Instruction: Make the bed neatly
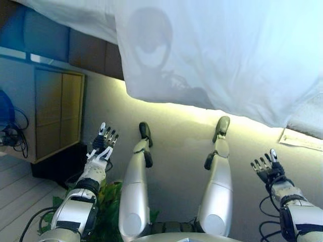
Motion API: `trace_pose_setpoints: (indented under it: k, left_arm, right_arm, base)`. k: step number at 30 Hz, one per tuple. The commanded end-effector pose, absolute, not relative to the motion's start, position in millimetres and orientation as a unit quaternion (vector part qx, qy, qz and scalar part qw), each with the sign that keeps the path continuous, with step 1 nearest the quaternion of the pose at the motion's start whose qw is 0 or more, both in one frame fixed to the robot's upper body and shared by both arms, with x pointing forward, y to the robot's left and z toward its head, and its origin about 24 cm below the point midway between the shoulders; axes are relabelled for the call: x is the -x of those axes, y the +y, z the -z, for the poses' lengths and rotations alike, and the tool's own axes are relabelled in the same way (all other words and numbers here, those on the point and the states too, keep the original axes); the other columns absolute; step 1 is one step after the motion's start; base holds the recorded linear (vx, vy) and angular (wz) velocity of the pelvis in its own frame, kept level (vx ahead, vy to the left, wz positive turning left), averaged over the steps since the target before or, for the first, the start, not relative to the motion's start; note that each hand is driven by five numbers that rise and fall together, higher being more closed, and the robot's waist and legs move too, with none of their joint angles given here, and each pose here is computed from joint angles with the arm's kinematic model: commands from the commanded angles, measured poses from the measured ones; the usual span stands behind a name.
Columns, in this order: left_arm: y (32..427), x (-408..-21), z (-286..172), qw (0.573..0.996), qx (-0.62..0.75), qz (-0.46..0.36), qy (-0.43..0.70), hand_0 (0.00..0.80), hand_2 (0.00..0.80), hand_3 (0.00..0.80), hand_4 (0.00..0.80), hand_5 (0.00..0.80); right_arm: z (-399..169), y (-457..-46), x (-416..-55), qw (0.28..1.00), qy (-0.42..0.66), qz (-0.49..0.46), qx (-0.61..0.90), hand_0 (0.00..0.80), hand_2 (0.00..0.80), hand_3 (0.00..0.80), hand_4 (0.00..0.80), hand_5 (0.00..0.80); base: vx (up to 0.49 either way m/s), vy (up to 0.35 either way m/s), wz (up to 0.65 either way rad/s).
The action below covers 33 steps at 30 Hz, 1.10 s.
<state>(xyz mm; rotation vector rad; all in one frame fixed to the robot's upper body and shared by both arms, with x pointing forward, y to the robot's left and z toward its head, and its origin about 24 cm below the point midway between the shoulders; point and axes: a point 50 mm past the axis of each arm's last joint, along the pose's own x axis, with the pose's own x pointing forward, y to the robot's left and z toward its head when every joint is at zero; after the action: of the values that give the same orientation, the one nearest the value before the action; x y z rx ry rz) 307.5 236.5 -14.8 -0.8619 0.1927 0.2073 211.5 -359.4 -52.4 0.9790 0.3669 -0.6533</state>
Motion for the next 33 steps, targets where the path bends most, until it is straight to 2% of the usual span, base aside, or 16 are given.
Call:
trace_pose_setpoints:
  k: [1, 6, 12, 17, 25, 29, 33]
  left_arm:
    - [236, -304, 12, 0.897, 0.428, -0.1, 0.044, 0.0, 0.0, 0.0, 0.0, 0.0]
    - [214, -306, -1, 0.909, 0.415, -0.034, 0.012, 0.0, 0.0, 0.0, 0.0, 0.0]
    - [208, -302, -18, 0.927, 0.373, 0.028, -0.003, 0.0, 0.0, 0.0, 0.0, 0.0]
    - [217, -284, -7, 0.938, 0.346, 0.017, 0.014, 0.0, 0.0, 0.0, 0.0, 0.0]
    - [226, -252, 7, 0.952, 0.301, 0.027, 0.052, 0.0, 0.0, 0.0, 0.0, 0.0]
    - [225, -230, 27, 0.949, 0.298, 0.038, 0.1, 0.0, 0.0, 0.0, 0.0, 0.0]
    - [223, -224, 37, 0.946, 0.292, 0.037, 0.135, 0.0, 0.0, 0.0, 0.0, 0.0]
  right_arm:
    - [54, -374, -191, 0.801, 0.154, 0.339, -0.469, 0.0, 0.0, 0.0, 0.0, 0.0]
    - [67, -363, -184, 0.77, 0.145, 0.354, -0.51, 0.0, 0.0, 0.0, 0.0, 0.0]
    - [80, -343, -176, 0.783, 0.106, 0.32, -0.523, 0.0, 0.0, 0.0, 0.0, 0.0]
    - [88, -313, -170, 0.827, 0.077, 0.256, -0.494, 0.0, 0.0, 0.0, 0.0, 0.0]
    - [82, -282, -155, 0.853, 0.055, 0.19, -0.483, 0.0, 0.0, 0.0, 0.0, 0.0]
    - [84, -266, -151, 0.861, 0.081, 0.178, -0.47, 0.0, 0.0, 0.0, 0.0, 0.0]
    - [86, -253, -156, 0.872, 0.125, 0.184, -0.437, 0.0, 0.0, 0.0, 0.0, 0.0]
  base:
    - [0.018, -0.037, 0.03]
    - [0.029, -0.087, 0.03]
    - [0.027, -0.13, 0.1]
    - [0.1, -0.13, 0.0]
    - [0.154, -0.071, -0.02]
    - [0.203, -0.032, 0.01]
    - [0.187, -0.022, 0.02]
